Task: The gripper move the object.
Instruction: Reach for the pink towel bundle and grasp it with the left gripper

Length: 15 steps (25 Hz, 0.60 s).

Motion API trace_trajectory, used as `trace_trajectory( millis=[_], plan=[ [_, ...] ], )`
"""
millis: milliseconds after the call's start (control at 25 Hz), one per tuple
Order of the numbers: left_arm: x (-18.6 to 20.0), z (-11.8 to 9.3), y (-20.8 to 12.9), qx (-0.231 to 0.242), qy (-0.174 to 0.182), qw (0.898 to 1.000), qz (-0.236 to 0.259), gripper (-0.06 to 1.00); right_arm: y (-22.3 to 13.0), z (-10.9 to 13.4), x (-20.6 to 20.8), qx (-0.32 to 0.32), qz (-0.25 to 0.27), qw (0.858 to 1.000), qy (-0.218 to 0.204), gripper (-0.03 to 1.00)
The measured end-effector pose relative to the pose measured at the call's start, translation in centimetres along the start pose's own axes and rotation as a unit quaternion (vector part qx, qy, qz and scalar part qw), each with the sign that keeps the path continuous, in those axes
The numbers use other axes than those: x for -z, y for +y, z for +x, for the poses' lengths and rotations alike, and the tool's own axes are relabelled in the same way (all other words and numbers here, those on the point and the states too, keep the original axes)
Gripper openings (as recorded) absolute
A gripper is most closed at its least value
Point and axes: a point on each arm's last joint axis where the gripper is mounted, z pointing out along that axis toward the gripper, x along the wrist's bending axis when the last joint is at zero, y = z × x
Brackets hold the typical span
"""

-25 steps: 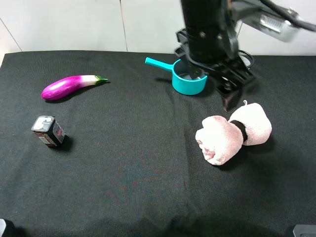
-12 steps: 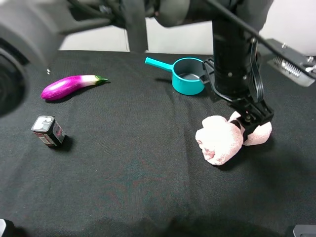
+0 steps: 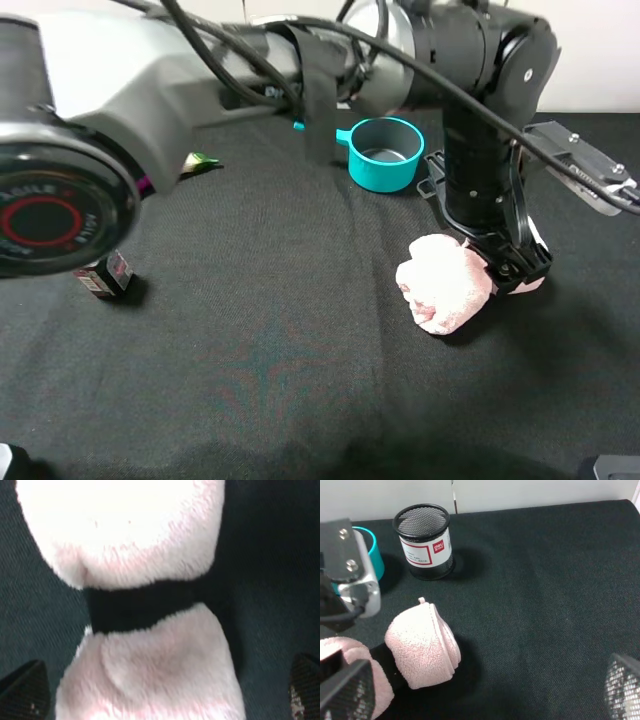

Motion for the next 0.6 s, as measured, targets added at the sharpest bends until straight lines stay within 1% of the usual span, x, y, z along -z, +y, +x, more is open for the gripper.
trace_trajectory(
  millis=[400, 600],
  plan=[
    [-3.2, 0.2, 0.3, -0.011, 0.015, 0.999, -0.025, 0.93, 0.0, 0.0, 0.0, -0.001, 0.0, 1.0, 0.001, 0.69],
    [-5.1, 0.4, 0.0, -0.011, 0.015, 1.0, -0.019, 0.93, 0.0, 0.0, 0.0, -0.002, 0.0, 1.0, 0.003, 0.69]
  ],
)
